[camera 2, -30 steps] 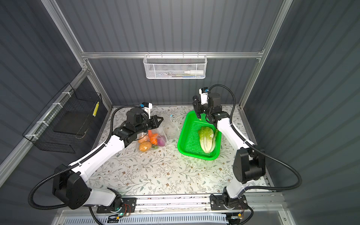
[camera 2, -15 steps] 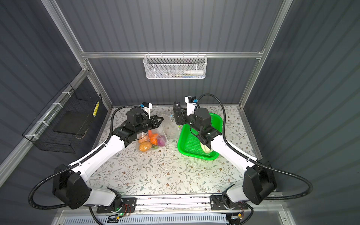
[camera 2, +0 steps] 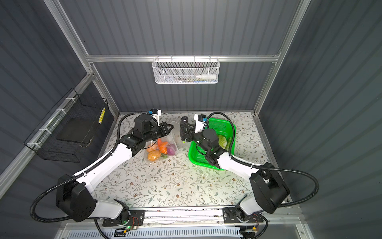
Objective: Place the food in the zip-top bag and seal the zipper
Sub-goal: 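Lift the eggplant and carry it toward the bag opening, then lower the eggplant into the bag and open the right gripper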
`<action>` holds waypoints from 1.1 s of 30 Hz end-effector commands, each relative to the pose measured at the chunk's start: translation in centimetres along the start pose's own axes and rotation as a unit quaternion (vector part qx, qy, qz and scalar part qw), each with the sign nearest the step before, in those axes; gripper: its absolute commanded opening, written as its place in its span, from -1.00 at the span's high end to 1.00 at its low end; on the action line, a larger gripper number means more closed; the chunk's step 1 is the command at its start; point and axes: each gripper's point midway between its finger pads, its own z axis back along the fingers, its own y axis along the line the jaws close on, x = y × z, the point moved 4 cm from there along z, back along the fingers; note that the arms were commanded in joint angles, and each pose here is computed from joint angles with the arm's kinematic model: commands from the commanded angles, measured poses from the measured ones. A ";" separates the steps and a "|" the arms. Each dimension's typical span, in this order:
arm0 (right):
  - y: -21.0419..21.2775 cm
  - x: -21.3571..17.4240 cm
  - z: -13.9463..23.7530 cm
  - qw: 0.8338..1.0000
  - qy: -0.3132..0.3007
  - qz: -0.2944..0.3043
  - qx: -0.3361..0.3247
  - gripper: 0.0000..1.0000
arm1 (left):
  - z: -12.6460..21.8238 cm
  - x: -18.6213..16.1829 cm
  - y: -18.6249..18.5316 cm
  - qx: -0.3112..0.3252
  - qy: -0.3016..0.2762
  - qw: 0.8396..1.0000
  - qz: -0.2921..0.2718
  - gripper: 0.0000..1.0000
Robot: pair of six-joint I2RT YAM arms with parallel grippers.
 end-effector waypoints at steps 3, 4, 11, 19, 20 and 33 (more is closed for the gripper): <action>0.6 -1.5 -0.4 1.000 0.004 -0.015 0.023 0.48 | 0.2 0.7 -0.7 -0.003 -0.011 1.000 0.009 1.00; 0.5 -2.0 -0.4 1.000 0.011 -0.015 0.021 0.47 | 0.2 0.8 -0.8 -0.004 -0.012 1.000 0.008 1.00; -0.4 -4.3 -1.7 0.997 0.068 -0.025 -0.001 0.44 | 0.0 0.7 -1.8 -0.021 -0.006 1.000 -0.008 1.00; -1.2 -6.2 -3.4 0.992 0.118 -0.037 -0.020 0.38 | 0.2 0.3 -2.5 -0.032 -0.005 0.999 -0.025 1.00; -1.4 -6.3 -3.6 0.991 0.123 -0.038 -0.024 0.36 | 0.2 0.3 -2.6 -0.032 -0.004 0.999 -0.026 1.00; 0.8 -2.1 -1.7 0.993 0.116 0.017 -0.023 -0.42 | 0.9 0.4 -1.9 -0.008 -0.019 1.000 -0.023 1.00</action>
